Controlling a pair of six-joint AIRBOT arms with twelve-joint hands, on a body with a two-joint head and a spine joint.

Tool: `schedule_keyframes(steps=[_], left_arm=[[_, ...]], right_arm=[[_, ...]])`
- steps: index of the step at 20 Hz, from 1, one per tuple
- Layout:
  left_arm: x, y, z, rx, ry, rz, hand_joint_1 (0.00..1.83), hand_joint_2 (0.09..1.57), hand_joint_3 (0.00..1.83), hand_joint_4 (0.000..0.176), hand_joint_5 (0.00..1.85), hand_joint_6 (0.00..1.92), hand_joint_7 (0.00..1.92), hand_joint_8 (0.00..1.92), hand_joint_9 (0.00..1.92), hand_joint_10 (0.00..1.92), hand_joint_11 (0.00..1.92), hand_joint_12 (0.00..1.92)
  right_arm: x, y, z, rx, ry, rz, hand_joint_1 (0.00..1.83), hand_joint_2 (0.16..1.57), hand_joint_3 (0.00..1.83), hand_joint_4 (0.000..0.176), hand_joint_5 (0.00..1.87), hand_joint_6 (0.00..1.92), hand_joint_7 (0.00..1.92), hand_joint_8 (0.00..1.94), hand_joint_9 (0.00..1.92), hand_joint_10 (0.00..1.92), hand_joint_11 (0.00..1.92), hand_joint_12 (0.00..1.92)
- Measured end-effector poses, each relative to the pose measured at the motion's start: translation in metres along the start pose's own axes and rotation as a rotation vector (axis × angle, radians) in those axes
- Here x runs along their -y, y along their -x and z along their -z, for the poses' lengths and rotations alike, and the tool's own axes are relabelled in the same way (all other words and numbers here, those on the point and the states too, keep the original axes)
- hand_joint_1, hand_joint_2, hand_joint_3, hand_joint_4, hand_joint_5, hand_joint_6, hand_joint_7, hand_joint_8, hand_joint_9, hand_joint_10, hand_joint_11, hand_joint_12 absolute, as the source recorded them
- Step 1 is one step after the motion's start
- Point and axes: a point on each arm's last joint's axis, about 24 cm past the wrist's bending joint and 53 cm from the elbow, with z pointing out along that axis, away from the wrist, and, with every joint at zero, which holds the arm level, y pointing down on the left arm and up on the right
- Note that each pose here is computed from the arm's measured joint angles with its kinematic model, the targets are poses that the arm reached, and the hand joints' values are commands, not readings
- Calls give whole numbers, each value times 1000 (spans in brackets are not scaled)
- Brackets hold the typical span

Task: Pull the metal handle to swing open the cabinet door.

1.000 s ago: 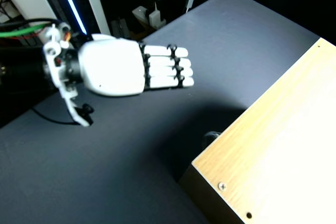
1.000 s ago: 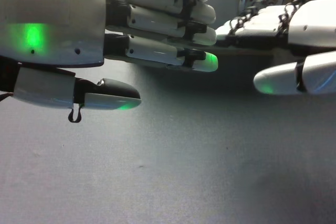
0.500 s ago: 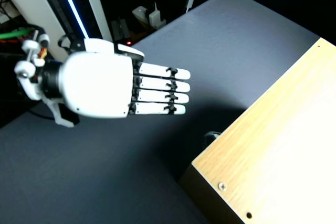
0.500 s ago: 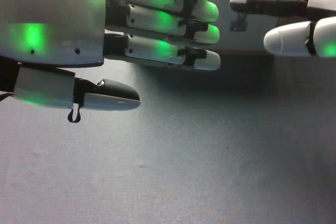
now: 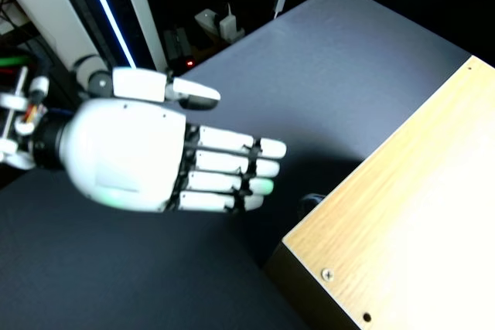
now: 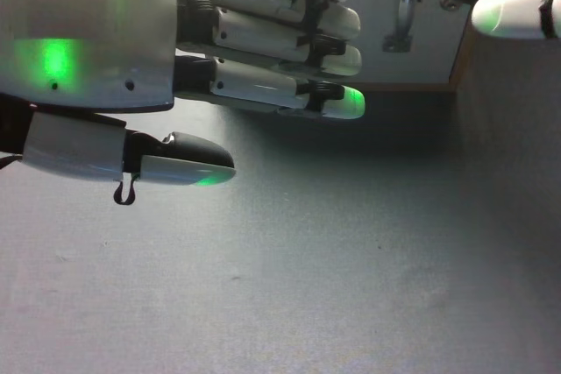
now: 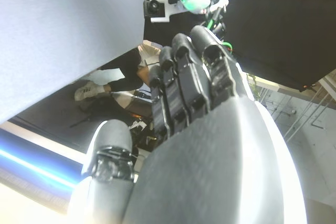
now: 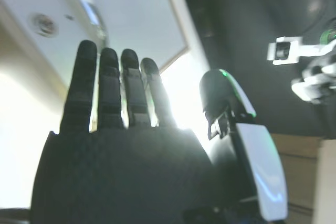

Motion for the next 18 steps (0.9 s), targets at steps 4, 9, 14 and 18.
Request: schedule_keyframes(steps=[4,9,14,18], left_arm=[[0,0,0,0,0,0,0,1571,54,0,408,6,414,3,363,1,0,790],[0,0,0,0,0,0,0,1571,36,0,403,2,408,2,360,2,10,780],[0,0,0,0,0,0,0,1571,56,0,414,4,419,6,375,8,22,812],[0,0,0,0,0,0,0,1571,43,0,413,1,416,2,369,2,9,803]], right_arm=[[6,8,8,29,-35,-36,0,1571,102,0,110,2,125,1,105,1,0,414],[16,8,10,49,-80,-101,0,1571,91,0,108,0,116,0,97,0,0,406],[42,14,14,94,-182,-254,0,1571,97,0,113,2,124,2,117,4,0,432],[53,16,16,118,-224,-322,0,1571,93,0,132,5,134,3,115,1,0,470]])
